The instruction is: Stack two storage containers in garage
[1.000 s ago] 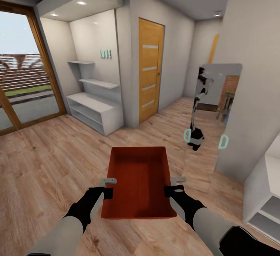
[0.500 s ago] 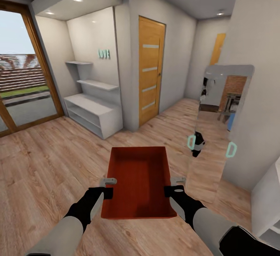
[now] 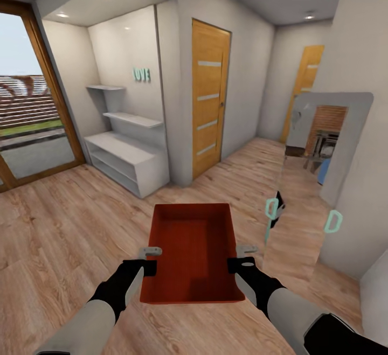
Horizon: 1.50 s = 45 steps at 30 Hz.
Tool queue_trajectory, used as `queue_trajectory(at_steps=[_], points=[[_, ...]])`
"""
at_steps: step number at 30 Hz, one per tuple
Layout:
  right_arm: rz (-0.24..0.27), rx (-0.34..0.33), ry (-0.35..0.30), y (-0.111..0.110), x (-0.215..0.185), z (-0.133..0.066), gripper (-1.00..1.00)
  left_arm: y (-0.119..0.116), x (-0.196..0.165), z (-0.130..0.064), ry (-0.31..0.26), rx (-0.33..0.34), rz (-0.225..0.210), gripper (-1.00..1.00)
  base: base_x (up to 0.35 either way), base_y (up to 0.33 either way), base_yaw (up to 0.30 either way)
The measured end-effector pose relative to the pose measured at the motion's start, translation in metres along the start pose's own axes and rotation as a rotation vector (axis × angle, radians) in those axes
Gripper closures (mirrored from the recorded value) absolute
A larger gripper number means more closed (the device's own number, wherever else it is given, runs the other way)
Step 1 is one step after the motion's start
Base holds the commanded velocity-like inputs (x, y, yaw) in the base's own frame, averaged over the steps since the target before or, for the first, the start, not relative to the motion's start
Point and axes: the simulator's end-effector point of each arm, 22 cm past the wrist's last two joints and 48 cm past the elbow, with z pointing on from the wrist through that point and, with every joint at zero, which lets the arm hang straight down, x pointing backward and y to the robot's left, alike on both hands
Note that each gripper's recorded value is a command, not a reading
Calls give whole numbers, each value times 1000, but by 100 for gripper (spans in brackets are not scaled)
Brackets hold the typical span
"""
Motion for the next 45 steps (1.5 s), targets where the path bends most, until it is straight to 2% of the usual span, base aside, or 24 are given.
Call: queue_trajectory(at_steps=[45], points=[[0, 0, 0, 0, 0, 0, 100, 0, 0, 0, 0, -1, 1, 100, 322, 0, 0]])
